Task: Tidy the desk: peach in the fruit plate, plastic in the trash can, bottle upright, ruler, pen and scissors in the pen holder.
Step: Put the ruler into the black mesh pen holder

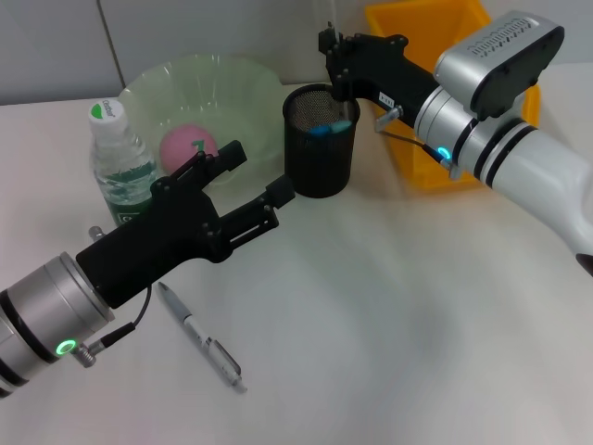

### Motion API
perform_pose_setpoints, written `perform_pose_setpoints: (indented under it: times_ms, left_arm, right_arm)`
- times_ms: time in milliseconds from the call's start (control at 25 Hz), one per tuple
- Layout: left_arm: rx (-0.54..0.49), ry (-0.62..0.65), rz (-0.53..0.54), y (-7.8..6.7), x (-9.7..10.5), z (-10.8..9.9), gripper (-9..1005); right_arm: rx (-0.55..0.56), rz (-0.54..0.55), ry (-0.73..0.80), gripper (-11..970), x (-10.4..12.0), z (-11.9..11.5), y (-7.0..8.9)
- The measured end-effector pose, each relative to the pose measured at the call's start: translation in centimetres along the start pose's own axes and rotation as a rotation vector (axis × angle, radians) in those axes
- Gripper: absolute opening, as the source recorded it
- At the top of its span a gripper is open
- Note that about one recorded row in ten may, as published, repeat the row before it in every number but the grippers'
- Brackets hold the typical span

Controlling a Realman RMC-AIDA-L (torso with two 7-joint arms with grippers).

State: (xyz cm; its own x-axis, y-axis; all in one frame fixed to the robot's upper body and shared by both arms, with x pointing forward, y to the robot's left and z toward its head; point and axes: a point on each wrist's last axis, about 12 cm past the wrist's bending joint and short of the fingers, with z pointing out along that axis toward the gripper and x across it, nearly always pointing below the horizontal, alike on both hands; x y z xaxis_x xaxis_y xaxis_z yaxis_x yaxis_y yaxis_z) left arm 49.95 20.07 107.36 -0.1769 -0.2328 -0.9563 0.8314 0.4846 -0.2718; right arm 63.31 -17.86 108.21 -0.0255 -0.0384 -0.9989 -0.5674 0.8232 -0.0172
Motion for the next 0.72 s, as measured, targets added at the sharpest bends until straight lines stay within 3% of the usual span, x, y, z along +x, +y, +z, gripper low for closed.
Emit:
perform_pose_setpoints:
  times_ms: [720]
  left_arm:
    - [0.0,-0.001,0.008,0.08,-0.06,-0.19,855]
  right_arm:
    - [0.001,-0.022,0.043,-2,0.07,0.56,0.0]
